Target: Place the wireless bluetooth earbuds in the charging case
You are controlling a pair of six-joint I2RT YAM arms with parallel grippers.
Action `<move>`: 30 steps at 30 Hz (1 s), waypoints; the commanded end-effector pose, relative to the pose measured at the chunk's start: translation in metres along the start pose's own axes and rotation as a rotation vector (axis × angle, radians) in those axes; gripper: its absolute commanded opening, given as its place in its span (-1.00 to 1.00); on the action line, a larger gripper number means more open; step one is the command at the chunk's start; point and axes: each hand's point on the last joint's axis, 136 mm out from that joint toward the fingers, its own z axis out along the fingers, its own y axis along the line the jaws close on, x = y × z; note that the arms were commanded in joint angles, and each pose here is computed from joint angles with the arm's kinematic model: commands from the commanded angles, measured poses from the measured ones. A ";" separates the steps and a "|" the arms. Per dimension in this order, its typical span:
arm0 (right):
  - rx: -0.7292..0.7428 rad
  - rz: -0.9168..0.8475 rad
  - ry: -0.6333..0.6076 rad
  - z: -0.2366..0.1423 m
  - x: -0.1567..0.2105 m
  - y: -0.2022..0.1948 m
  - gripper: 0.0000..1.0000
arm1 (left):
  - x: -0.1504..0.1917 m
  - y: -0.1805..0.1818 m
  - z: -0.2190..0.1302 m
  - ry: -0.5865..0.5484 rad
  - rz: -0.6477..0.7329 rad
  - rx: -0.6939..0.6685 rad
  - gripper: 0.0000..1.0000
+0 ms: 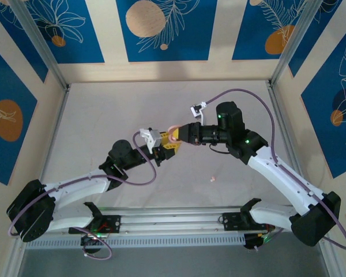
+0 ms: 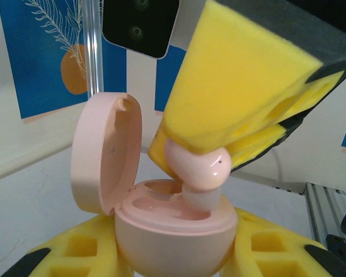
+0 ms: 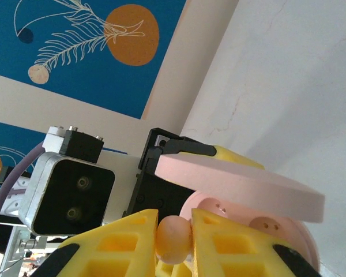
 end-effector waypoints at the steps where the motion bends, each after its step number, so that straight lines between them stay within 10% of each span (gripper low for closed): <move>1: 0.012 -0.028 -0.004 0.001 -0.003 0.003 -0.58 | -0.017 -0.011 -0.001 -0.051 0.017 0.039 -0.64; 30: 0.161 0.022 0.099 0.005 0.014 -0.014 -0.49 | -0.026 -0.011 -0.003 -0.075 0.036 0.026 -0.64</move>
